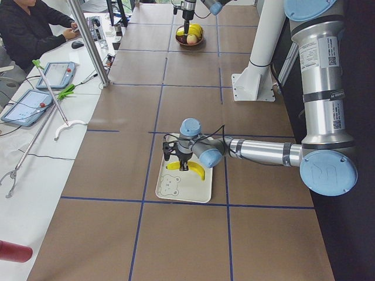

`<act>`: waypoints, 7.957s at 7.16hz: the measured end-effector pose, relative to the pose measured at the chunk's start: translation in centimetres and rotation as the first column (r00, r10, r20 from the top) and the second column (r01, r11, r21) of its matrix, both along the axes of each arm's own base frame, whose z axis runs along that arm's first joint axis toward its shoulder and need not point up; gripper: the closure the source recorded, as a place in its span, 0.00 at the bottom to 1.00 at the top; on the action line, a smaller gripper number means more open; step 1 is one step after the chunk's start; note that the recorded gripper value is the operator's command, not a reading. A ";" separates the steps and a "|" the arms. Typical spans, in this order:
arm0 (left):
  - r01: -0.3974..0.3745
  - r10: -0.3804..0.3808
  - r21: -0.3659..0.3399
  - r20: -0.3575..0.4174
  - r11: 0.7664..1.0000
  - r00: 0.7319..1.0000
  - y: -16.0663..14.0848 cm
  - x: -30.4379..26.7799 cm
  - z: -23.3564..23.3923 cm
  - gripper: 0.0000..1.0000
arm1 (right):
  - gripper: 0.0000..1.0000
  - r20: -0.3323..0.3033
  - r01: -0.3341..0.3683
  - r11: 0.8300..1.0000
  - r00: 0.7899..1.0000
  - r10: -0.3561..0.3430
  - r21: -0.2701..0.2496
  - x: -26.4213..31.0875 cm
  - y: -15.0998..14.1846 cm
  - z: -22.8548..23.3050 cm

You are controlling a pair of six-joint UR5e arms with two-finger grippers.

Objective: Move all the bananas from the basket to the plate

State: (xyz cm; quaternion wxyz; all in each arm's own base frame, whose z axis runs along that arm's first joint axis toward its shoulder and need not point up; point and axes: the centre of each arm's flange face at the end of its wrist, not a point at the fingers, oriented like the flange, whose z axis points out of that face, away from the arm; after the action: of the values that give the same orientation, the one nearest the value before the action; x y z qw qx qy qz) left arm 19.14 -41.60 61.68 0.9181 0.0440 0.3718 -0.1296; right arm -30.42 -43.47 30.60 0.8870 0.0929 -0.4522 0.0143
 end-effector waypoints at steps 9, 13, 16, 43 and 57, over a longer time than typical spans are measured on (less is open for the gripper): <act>0.028 -0.028 0.040 -0.009 0.999 1.000 -2.4 0.3 -1.4 0.00 | 0.00 -0.084 0.058 0.997 0.995 -0.055 0.043 7.9 -0.5 6.9; 0.096 -0.099 -0.023 -0.121 0.995 0.988 -3.7 1.9 -6.1 0.00 | 0.31 -0.158 0.073 0.997 0.985 -0.075 -0.020 15.1 1.6 15.3; 0.114 -0.117 -0.032 -0.146 0.993 0.982 -4.5 2.6 -7.4 0.00 | 0.40 -0.196 0.080 0.994 0.976 -0.093 -0.072 15.3 1.9 18.8; 0.120 -0.121 -0.016 -0.177 0.993 0.977 -6.4 4.3 -9.9 0.00 | 0.99 0.032 0.005 1.000 0.999 -0.005 -0.023 21.6 0.8 10.0; -0.033 -0.107 -0.159 -0.790 0.987 0.604 -1.2 23.9 -41.7 0.05 | 0.99 0.443 -0.137 0.990 0.887 0.131 -0.019 -17.2 12.5 -15.4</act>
State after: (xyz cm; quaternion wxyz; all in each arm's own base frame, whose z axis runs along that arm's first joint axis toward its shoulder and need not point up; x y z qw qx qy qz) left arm 43.03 -42.79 19.95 0.6543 -0.0830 0.7288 -0.1836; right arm -47.58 -30.95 15.20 0.7569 0.1237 -0.6348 0.0934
